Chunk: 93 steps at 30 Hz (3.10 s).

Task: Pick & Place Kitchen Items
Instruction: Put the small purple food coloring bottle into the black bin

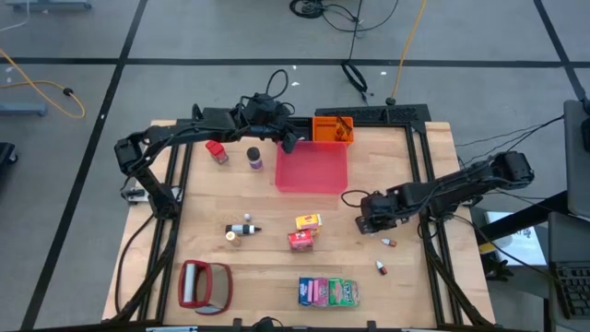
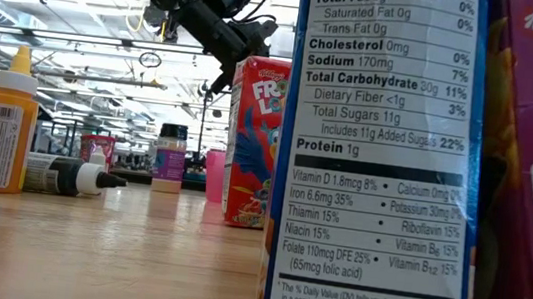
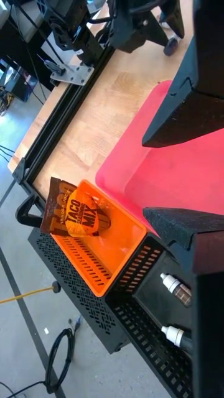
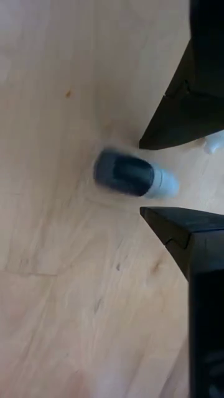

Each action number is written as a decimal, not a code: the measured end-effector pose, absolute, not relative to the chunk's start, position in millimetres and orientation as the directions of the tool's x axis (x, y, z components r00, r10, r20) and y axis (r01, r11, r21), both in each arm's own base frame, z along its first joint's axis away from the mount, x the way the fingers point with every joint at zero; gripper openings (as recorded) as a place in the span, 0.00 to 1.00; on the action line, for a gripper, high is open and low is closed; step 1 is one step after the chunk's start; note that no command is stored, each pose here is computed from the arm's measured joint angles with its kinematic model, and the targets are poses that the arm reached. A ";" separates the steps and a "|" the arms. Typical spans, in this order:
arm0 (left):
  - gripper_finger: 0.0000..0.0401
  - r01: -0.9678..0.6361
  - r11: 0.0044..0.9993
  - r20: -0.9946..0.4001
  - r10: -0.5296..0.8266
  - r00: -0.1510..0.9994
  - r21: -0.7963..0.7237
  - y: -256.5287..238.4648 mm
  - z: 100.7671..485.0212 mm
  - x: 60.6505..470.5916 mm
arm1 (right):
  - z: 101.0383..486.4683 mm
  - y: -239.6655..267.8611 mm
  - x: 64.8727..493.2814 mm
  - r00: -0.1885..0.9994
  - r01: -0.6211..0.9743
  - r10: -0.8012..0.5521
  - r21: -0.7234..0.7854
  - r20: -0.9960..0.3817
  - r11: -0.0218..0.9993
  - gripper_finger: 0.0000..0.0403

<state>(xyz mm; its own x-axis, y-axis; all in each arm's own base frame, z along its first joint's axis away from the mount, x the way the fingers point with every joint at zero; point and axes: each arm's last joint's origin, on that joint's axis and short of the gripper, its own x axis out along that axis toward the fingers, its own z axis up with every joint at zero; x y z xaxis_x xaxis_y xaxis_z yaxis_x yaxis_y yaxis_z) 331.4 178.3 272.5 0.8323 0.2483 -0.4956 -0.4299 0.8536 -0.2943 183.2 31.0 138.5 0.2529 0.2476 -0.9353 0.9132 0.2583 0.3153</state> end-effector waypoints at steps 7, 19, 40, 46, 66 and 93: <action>0.42 -0.430 0.853 -0.496 0.249 0.832 -0.294 178.3 272.4 331.4 | 134.8 30.3 179.3 0.233 0.918 0.238 0.294 -0.943 0.265 0.33; 0.42 -0.430 0.854 -0.496 0.249 0.832 -0.294 178.3 272.5 331.4 | 133.5 29.5 177.0 0.213 0.917 0.218 0.272 -0.952 0.291 0.11; 0.42 -0.431 0.853 -0.496 0.249 0.832 -0.296 178.3 272.4 331.4 | 161.5 29.4 173.3 0.414 0.830 0.261 0.479 -0.872 0.285 0.11; 0.42 -0.431 0.852 -0.496 0.249 0.832 -0.296 178.3 272.4 331.4 | 183.0 26.9 176.2 0.600 0.712 0.222 0.640 -0.768 0.288 0.11; 0.42 -0.312 0.890 -0.393 0.170 0.904 -0.332 166.3 282.1 342.5 | 257.7 -12.8 196.8 0.994 0.102 -0.020 0.889 -0.105 0.446 0.11; 0.42 0.234 0.845 0.038 -0.246 0.969 -0.481 145.0 325.6 355.4 | 320.2 -64.5 245.4 0.997 0.080 -0.064 0.681 -0.049 0.728 0.11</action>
